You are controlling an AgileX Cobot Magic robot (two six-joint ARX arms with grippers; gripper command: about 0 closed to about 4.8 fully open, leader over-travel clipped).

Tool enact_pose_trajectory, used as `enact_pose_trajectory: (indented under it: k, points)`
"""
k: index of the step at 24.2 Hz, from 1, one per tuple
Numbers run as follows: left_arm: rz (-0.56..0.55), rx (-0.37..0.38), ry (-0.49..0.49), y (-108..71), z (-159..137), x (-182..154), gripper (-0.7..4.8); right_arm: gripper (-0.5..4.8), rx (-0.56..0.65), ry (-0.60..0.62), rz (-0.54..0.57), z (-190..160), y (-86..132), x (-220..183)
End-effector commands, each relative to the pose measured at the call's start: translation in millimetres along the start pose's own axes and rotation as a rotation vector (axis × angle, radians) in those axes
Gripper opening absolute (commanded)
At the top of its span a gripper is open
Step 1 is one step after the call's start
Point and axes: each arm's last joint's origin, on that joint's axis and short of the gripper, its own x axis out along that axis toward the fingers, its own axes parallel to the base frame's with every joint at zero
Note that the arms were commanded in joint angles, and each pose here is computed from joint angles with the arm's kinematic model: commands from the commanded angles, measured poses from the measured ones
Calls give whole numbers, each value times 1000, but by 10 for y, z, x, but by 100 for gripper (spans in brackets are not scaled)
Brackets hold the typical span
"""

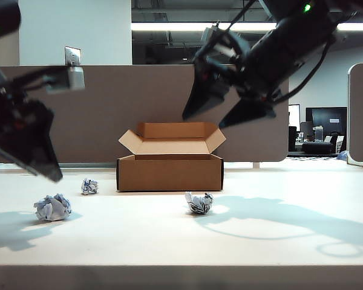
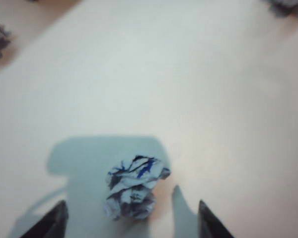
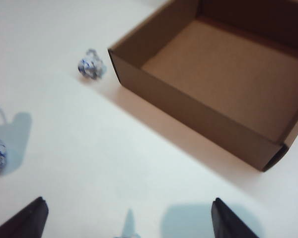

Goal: Pick up all the paper balls on the table and put them in the paper box.

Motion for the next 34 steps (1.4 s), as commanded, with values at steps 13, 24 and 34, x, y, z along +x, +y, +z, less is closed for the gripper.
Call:
enact_pose_trajectory:
  k: [13,24,34]
  points:
    - [17,-53,-39,52,49,102,372,473,9,159,-1,-265,146,302]
    - [-31,-116,35,62,-19,295,372,473,14,226,-39,-329,217,302]
    - [1,-115,48,83,-27,353,372,473,19,227,-76,-329,207,301]
